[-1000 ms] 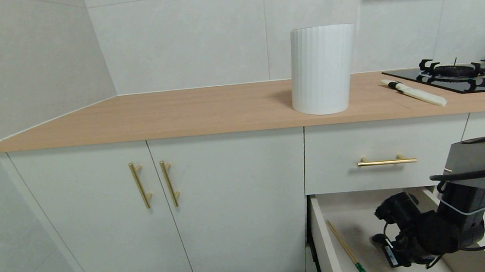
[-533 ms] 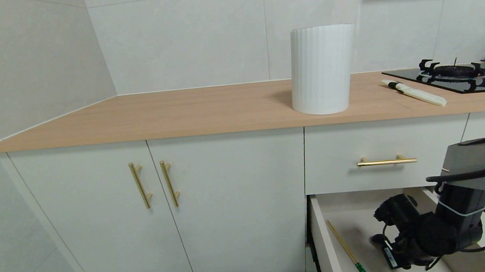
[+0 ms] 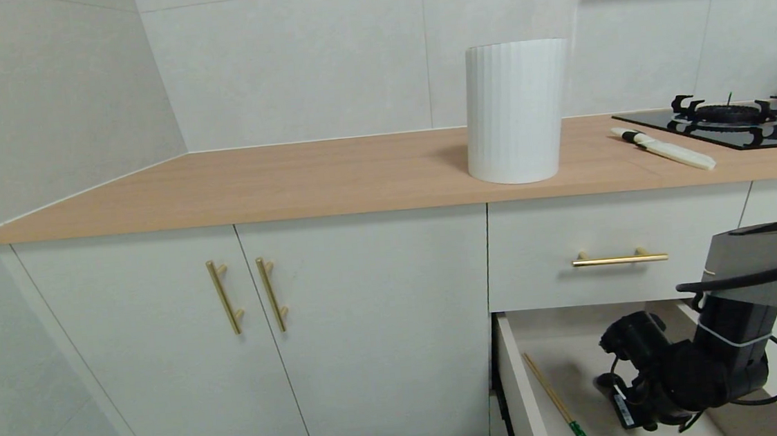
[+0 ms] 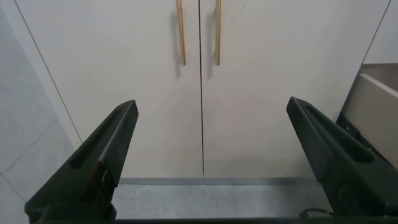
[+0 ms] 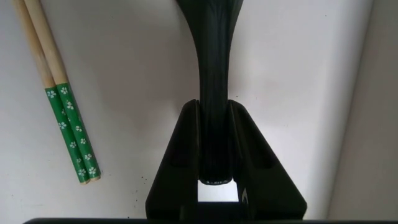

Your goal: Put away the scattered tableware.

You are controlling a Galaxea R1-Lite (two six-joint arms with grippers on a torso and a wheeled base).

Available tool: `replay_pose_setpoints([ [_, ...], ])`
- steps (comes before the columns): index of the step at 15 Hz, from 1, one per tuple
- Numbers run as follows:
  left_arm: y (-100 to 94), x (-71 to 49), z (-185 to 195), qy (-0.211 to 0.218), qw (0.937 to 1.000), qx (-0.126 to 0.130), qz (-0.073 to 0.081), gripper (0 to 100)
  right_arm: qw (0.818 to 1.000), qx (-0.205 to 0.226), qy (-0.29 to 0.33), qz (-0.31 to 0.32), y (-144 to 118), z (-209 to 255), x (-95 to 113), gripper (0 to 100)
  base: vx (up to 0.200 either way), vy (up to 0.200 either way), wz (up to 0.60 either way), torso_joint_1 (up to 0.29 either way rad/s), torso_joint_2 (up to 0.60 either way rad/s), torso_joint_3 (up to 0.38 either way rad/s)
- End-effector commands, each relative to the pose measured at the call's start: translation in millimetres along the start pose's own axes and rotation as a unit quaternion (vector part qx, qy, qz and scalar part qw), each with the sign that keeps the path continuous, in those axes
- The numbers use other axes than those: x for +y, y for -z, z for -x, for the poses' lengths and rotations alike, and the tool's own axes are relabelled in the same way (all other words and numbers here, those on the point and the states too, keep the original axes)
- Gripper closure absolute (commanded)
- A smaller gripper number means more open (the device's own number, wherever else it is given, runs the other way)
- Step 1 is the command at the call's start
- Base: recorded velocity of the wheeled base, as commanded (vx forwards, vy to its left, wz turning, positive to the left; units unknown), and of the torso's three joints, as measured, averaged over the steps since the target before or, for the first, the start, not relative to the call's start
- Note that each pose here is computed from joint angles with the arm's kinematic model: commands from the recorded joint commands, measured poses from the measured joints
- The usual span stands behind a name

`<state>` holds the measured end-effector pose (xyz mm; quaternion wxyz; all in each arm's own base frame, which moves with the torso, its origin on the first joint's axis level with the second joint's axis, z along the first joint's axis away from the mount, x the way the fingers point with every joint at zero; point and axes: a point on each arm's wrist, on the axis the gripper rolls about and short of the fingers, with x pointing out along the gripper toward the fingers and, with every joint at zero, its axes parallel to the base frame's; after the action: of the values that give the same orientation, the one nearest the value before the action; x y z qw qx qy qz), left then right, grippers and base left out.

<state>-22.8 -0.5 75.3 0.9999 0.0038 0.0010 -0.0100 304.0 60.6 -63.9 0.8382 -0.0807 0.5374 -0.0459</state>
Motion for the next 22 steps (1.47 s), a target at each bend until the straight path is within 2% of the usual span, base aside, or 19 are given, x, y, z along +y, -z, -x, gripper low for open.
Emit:
replay_pose_setpoints([
  [1,0.0,0.0,0,0.0,1.0,0.0,0.0,0,1.0,-0.001,0.0,0.0,0,0,0,0,0.0,0.0,0.0,0.0,0.0,0.0],
  [9,0.0,0.0,0,0.0,1.0,0.0,0.0,0,1.0,-0.003,-0.001,-0.003,-1,3,-1,0,0.0,0.0,0.0,0.0,0.0,0.0],
  [11,0.0,0.0,0,0.0,1.0,0.0,0.0,0,1.0,-0.017,-0.004,-0.007,-4,15,-3,0,0.0,0.0,0.0,0.0,0.0,0.0],
  [13,0.0,0.0,0,0.0,1.0,0.0,0.0,0,0.997,-0.072,-0.016,-0.021,-15,59,-14,0,0.0,0.0,0.0,0.0,0.0,0.0],
  [15,0.0,0.0,0,0.0,1.0,0.0,0.0,0,0.993,-0.107,-0.027,-0.029,-20,97,-23,0,0.0,0.0,0.0,0.0,0.0,0.0],
  [17,0.0,0.0,0,0.0,1.0,0.0,0.0,0,0.992,-0.117,-0.04,-0.027,-20,128,-28,0,0.0,0.0,0.0,0.0,0.0,0.0],
  [19,0.0,0.0,0,0.0,1.0,0.0,0.0,0,0.988,-0.133,-0.074,-0.012,-15,163,-27,0,0.0,0.0,0.0,0.0,0.0,0.0],
  [22,0.0,0.0,0,0.0,1.0,0.0,0.0,0,0.984,-0.149,-0.093,0.012,-5,200,-23,0,0.0,0.0,0.0,0.0,0.0,0.0],
])
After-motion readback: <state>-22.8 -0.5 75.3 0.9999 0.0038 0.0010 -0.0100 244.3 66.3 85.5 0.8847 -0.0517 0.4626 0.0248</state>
